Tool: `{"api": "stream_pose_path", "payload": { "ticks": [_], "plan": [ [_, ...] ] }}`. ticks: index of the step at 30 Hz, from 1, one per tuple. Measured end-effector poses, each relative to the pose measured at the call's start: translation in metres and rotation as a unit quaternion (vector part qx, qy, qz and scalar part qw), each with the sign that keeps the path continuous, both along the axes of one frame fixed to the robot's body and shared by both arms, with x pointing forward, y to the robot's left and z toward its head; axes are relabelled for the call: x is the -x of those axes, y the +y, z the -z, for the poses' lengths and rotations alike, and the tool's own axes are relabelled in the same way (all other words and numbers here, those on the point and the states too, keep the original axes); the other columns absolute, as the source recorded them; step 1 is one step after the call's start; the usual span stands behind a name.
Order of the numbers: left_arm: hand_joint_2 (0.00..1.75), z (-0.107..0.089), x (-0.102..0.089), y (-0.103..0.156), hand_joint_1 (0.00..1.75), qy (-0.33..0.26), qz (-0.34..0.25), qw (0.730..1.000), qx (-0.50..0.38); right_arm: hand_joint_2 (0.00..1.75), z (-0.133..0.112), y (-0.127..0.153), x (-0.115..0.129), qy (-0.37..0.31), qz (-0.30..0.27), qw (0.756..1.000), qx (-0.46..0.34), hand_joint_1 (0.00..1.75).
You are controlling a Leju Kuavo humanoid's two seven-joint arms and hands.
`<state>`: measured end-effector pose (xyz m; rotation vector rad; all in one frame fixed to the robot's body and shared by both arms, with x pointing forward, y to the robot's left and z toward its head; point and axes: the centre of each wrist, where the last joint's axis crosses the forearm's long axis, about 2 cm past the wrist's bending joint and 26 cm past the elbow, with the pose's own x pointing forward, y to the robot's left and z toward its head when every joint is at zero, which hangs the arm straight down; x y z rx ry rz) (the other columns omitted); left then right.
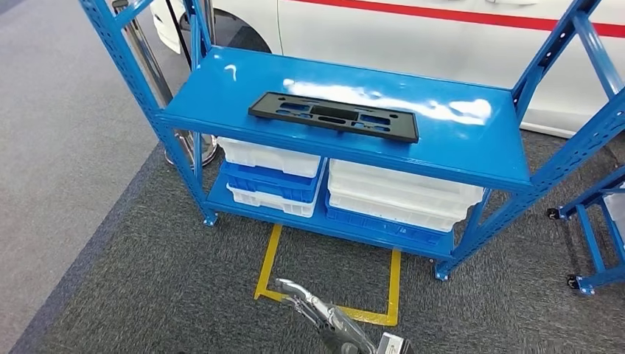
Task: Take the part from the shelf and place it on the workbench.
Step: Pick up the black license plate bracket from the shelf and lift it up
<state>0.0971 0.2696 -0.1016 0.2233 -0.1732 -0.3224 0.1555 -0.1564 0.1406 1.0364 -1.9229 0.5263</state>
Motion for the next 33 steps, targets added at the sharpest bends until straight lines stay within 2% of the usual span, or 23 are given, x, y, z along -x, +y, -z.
{"api": "stream_pose_path", "payload": {
  "ticks": [33],
  "plan": [
    [0.0, 0.0007, 0.0021, 0.0043, 0.0, 0.002, -0.002, 1.0, -0.001, 0.0, -0.0006, 0.0004, 0.0015, 0.005, -0.009, 1.0, -0.008, 0.0]
  ]
}}
